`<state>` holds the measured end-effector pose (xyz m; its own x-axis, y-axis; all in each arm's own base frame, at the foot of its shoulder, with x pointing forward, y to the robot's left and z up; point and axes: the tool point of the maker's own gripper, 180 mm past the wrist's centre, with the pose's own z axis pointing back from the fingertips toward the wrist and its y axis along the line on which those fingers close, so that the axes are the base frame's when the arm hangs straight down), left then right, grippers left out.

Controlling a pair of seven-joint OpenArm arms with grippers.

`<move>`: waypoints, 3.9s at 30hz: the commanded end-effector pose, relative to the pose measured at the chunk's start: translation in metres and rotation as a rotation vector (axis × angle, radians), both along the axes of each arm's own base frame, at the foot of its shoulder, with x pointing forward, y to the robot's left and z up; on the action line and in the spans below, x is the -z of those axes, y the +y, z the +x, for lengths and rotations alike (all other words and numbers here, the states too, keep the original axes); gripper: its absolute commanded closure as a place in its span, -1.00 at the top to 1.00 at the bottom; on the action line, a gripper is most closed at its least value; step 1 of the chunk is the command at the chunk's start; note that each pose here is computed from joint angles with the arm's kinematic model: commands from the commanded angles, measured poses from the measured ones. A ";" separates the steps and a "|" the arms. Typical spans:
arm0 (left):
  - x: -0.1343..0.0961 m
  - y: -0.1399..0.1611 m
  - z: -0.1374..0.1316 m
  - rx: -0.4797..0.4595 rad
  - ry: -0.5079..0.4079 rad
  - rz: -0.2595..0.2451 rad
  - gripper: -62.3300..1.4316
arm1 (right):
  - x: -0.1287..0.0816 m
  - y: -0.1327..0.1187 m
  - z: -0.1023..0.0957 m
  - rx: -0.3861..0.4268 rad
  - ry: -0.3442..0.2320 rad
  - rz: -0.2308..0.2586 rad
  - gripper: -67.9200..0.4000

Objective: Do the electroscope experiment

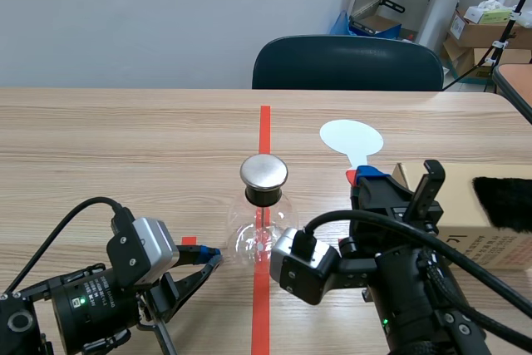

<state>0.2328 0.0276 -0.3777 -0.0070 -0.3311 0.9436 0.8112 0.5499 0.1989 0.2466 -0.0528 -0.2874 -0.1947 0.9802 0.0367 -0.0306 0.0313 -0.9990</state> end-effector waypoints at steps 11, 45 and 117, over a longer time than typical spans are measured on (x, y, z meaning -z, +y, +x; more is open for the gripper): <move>-0.011 -0.003 0.006 -0.001 -0.029 -0.029 -0.83 | -0.006 -0.001 0.001 -0.008 -0.023 -0.004 -0.94; -0.011 -0.003 0.006 -0.001 -0.029 -0.029 -0.83 | -0.014 0.074 -0.034 -0.471 -0.067 0.005 -0.94; -0.015 -0.005 0.006 0.004 -0.041 -0.047 -0.83 | -0.010 0.062 -0.042 -0.568 -0.085 -0.080 -0.94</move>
